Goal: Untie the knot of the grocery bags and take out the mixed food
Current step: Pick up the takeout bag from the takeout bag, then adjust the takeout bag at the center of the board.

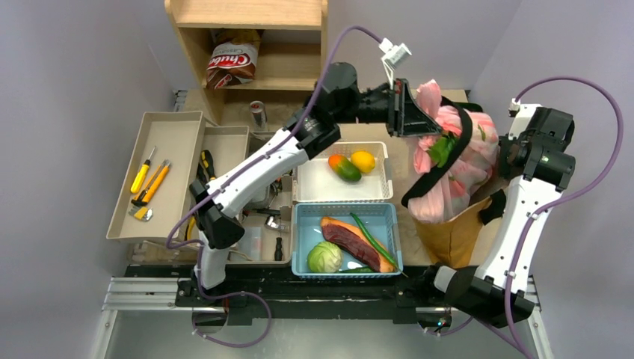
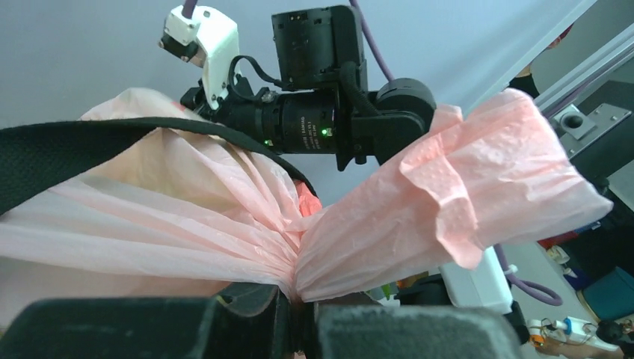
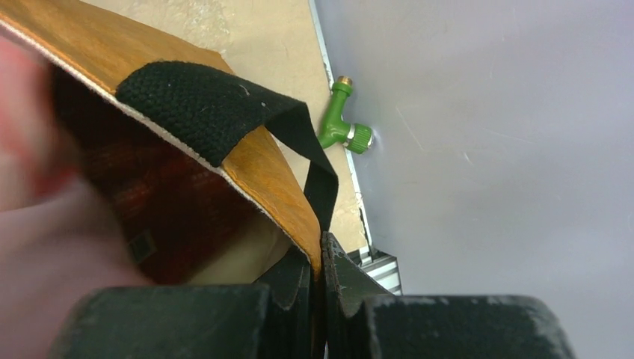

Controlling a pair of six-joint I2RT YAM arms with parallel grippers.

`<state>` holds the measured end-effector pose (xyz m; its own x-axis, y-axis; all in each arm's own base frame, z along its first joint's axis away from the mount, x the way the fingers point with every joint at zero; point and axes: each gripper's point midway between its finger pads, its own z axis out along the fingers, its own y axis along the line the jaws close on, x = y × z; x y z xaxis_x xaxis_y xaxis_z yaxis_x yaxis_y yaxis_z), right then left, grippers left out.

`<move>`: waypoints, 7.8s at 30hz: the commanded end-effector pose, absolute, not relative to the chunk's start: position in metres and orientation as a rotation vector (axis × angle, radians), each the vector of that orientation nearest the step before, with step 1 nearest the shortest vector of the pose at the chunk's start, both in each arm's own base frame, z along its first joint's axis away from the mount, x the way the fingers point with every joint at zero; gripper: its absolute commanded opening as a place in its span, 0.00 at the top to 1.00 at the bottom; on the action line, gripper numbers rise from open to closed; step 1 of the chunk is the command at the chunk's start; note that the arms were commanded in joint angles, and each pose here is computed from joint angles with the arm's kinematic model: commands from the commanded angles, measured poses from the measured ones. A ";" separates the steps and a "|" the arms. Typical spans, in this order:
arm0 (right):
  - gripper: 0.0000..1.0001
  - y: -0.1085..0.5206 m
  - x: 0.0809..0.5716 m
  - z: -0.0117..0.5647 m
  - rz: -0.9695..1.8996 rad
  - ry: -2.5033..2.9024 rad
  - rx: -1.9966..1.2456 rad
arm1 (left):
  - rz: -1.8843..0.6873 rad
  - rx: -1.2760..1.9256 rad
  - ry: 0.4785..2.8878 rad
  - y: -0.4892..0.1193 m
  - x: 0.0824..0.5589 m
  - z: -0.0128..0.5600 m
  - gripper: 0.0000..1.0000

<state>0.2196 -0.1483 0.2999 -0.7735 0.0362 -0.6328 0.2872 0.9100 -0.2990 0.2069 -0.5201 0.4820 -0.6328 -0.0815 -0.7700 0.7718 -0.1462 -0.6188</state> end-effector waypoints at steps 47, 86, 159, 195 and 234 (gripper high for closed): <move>0.29 0.038 0.198 0.404 0.296 1.833 -0.622 | -2.084 0.963 1.071 -0.495 0.159 0.568 1.00; 1.00 -0.015 0.222 0.412 -0.022 1.858 -0.453 | -1.438 0.937 1.357 -0.465 0.236 0.488 0.44; 0.75 -0.044 0.219 0.310 -0.037 2.103 -0.244 | -1.670 0.877 1.008 -0.458 0.151 0.556 1.00; 1.00 -0.060 0.219 0.365 -0.234 1.968 -0.246 | -1.050 0.496 1.416 -0.368 0.305 0.486 1.00; 1.00 -0.028 0.205 0.395 -0.139 1.877 -0.334 | -1.140 1.065 1.326 -0.396 0.262 0.508 0.19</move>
<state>0.2057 -0.0338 0.3780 -0.3582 -0.2698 -0.8938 -0.1474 0.9617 -0.2313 0.3134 -0.3716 0.4715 -0.3210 -0.0984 -0.9420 0.8913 0.3049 -0.3355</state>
